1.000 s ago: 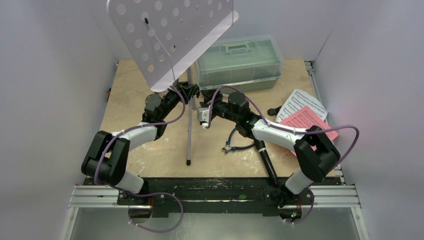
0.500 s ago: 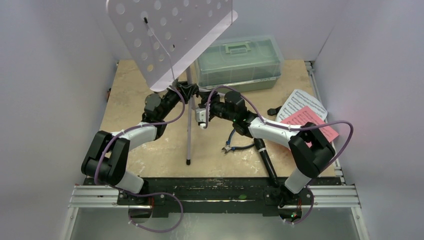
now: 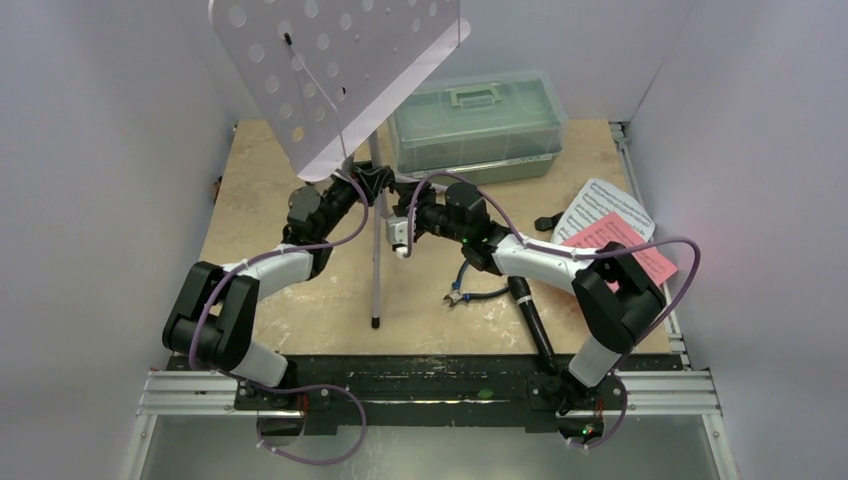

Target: Set up the instrument practice props

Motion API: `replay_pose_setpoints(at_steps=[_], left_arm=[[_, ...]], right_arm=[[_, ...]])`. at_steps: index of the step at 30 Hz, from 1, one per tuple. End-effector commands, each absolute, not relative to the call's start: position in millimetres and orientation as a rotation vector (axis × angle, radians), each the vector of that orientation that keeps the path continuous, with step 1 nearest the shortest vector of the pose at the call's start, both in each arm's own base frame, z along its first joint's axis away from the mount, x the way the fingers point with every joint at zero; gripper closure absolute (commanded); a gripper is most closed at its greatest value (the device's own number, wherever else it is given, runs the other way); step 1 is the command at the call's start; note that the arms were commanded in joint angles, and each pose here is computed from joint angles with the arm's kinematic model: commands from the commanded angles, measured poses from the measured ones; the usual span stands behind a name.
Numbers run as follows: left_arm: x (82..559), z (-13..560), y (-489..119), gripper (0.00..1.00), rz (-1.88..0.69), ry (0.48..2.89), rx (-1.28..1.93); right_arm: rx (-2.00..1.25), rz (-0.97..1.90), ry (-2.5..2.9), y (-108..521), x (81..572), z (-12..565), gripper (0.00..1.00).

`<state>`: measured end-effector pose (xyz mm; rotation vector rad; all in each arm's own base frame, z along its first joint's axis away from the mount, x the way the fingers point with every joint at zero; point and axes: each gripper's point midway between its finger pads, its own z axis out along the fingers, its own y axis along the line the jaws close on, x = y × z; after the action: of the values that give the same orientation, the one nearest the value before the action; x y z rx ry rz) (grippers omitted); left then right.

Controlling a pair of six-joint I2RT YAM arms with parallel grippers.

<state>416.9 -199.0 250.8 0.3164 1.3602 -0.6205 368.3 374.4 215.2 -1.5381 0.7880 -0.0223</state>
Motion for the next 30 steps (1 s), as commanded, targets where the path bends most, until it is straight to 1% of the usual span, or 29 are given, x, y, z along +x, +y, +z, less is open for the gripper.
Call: replay_pose_setpoints(at_steps=[1,13,20,30], left_arm=[[420,251,-196,1.00,-0.664,1.407,0.236],[420,250,-195,1.00,-0.661,1.410,0.234],[420,251,-195,1.00,-0.661,1.406,0.235],[420,251,-195,1.00,-0.663,1.407,0.234]], right_arm=[[-1.484,-0.049,0.709,376,356,256,0.43],[-1.493,-0.013,0.679,387,355,256,0.44],[-1.507,-0.025,0.679,395,365,245,0.45],[-1.468,-0.127,0.717,390,387,233,0.50]])
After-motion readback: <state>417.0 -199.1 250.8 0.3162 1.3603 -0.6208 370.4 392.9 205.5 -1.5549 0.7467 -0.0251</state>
